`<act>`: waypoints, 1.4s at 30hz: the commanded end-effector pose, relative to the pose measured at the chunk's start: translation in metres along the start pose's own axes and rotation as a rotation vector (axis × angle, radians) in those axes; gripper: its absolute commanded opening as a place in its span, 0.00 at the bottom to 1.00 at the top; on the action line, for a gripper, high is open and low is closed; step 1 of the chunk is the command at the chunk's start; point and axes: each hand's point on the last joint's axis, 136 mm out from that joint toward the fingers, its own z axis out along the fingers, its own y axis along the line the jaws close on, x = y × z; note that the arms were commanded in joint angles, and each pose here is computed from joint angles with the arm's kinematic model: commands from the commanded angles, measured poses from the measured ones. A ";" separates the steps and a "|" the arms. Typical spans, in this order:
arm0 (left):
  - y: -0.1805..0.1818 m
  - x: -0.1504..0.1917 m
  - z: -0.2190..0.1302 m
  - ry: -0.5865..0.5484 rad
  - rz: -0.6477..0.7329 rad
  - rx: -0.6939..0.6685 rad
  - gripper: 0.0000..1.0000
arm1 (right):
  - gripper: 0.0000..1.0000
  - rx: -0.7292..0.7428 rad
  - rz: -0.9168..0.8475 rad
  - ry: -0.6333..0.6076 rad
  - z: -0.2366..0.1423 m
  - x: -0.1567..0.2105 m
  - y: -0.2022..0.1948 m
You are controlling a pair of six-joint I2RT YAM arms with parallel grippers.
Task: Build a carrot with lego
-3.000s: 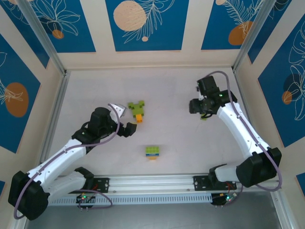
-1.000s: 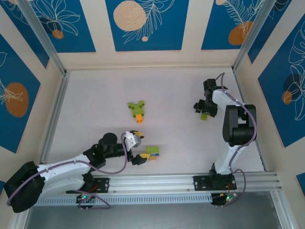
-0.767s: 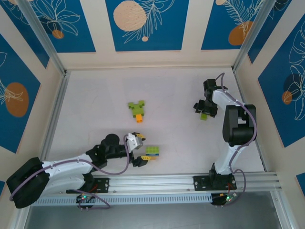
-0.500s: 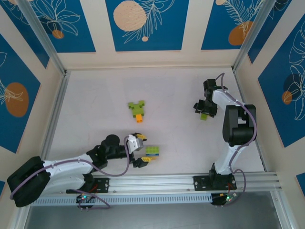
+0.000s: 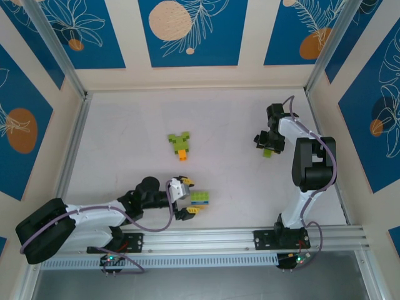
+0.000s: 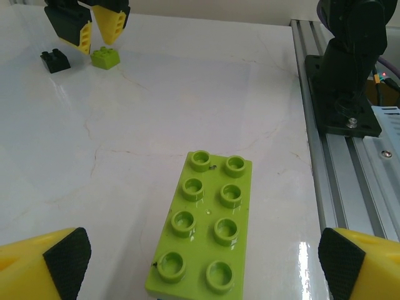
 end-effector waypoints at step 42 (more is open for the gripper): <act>-0.004 -0.002 0.002 -0.079 0.034 0.102 0.64 | 0.44 -0.020 -0.053 0.039 0.003 0.012 0.010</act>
